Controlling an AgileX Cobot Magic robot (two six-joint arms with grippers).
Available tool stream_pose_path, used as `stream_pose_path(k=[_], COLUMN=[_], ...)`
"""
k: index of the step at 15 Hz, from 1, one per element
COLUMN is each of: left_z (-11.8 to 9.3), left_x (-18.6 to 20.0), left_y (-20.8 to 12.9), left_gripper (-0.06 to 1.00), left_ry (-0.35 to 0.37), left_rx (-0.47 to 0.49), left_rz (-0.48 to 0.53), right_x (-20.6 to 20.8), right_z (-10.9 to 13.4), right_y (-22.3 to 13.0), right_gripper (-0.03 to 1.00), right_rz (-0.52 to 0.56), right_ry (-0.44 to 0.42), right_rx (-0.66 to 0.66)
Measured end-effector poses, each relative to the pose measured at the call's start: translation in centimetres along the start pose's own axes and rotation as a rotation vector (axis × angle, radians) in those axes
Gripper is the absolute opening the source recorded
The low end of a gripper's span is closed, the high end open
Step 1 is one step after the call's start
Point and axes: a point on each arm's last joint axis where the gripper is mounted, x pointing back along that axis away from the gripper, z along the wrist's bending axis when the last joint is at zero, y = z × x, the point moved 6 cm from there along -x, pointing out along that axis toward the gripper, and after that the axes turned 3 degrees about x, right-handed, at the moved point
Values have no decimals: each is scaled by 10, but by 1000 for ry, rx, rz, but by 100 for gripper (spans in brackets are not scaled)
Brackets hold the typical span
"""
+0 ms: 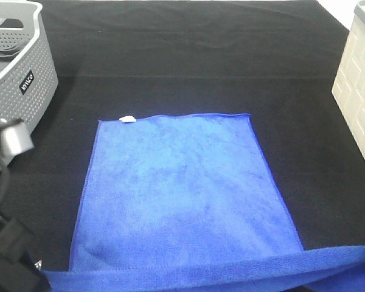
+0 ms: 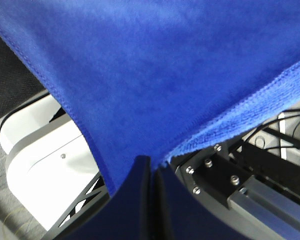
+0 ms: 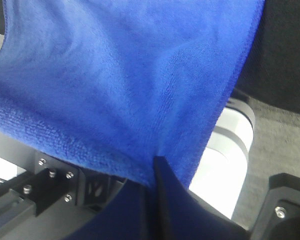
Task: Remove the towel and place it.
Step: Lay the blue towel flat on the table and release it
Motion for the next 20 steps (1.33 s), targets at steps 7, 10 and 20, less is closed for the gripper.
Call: stream_pose_path(k=[7, 10, 20], left_z=[1, -6, -24], left_x=[-46, -65, -80], left_y=[-1, 1, 12], left_gripper=[0, 0, 1], left_ry=[83, 94, 89], left_rx=[-114, -135, -179], left_rz=[123, 159, 183], right_x=[-39, -54, -99], right_z=[-15, -10, 21], right_y=[15, 19, 3], right_gripper=[0, 0, 10], right_rz=[215, 242, 395], right_ry=[4, -1, -39], right_rx=[41, 94, 228])
